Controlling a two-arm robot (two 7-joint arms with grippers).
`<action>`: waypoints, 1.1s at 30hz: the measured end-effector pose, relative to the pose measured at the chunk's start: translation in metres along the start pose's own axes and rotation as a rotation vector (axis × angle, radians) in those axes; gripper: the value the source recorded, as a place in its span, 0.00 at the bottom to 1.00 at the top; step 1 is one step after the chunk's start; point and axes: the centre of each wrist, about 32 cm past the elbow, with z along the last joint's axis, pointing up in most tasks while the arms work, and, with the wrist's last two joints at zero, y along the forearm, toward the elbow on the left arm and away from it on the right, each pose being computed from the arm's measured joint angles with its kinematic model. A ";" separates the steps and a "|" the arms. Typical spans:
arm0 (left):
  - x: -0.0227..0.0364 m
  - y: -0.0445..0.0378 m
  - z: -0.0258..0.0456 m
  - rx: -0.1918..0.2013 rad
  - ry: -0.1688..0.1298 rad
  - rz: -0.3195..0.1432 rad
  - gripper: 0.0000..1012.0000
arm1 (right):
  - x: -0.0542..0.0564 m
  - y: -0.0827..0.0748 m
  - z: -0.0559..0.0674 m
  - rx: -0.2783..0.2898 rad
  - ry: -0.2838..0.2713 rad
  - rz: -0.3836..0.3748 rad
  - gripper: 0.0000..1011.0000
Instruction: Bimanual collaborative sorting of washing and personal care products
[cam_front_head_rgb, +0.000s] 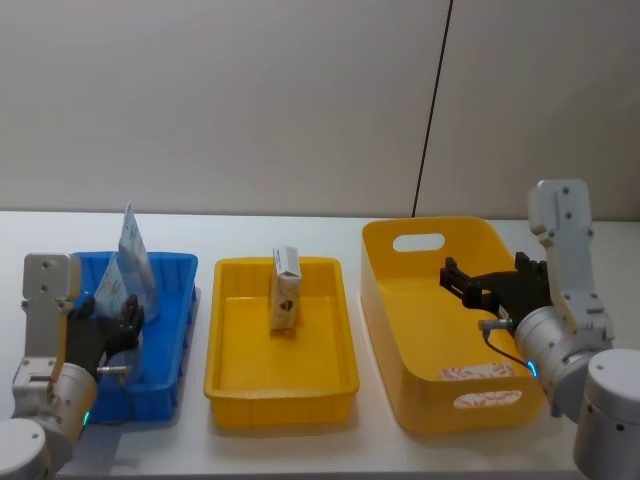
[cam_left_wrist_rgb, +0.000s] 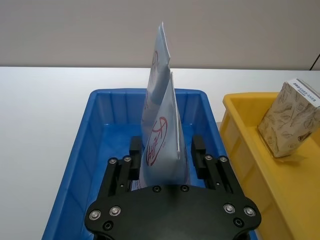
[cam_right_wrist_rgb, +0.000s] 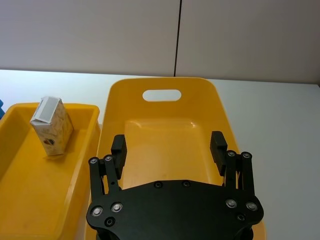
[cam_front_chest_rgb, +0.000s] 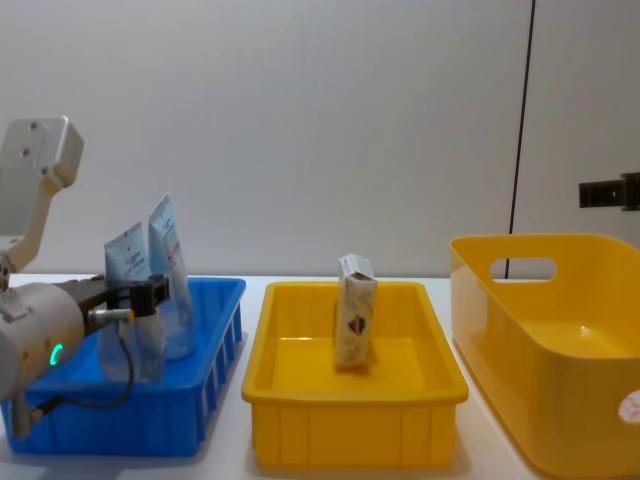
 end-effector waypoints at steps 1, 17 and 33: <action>-0.0002 -0.0019 -0.0009 0.000 0.004 0.001 0.58 | 0.000 0.000 0.000 0.000 0.000 0.000 0.99; -0.0021 -0.0156 -0.0054 -0.010 0.018 0.010 0.33 | 0.000 0.000 0.000 0.000 0.000 0.000 0.99; 0.0003 -0.0035 0.0088 -0.079 0.003 -0.032 0.26 | 0.000 0.000 0.000 0.000 0.000 0.000 0.99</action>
